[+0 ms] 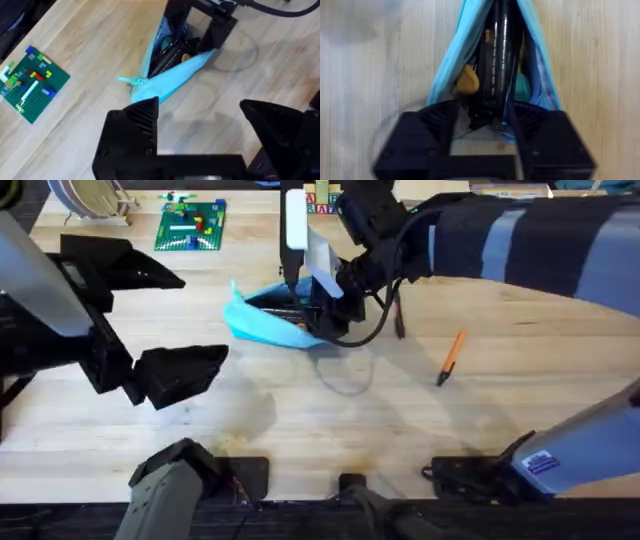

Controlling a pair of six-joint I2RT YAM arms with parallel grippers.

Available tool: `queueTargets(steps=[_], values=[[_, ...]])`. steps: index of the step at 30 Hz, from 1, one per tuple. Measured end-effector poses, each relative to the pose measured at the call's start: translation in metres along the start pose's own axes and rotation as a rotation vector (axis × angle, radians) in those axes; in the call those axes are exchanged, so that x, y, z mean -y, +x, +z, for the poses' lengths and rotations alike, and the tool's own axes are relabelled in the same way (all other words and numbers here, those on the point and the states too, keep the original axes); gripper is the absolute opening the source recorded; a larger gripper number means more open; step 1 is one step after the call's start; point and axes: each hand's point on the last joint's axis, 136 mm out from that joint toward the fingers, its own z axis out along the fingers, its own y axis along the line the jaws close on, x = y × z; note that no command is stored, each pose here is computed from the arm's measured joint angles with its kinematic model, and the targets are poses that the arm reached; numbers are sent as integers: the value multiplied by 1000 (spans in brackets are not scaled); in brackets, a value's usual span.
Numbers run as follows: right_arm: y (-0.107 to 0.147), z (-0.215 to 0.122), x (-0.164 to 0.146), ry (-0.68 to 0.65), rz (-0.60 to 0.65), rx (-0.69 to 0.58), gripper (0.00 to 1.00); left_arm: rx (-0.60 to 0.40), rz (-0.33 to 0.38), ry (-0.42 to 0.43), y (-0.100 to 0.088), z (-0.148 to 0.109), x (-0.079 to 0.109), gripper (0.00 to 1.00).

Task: Unzip the bag, pick up the pens from the table one at a time and place them inside, then zip the bag closed.

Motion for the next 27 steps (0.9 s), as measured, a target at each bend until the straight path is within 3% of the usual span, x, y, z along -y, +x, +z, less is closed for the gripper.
queueTargets(steps=[3,4,18,27], values=[[-1,0,1,4,-3,3,939,0,0,0,0,0,0,993],[-1,0,1,5,-6,4,977,0,0,0,0,0,0,994],[-3,-4,1,6,-7,5,997,0,0,0,0,0,0,994],[-26,-55,7,133,7,32,997,0,0,0,0,0,0,994]])
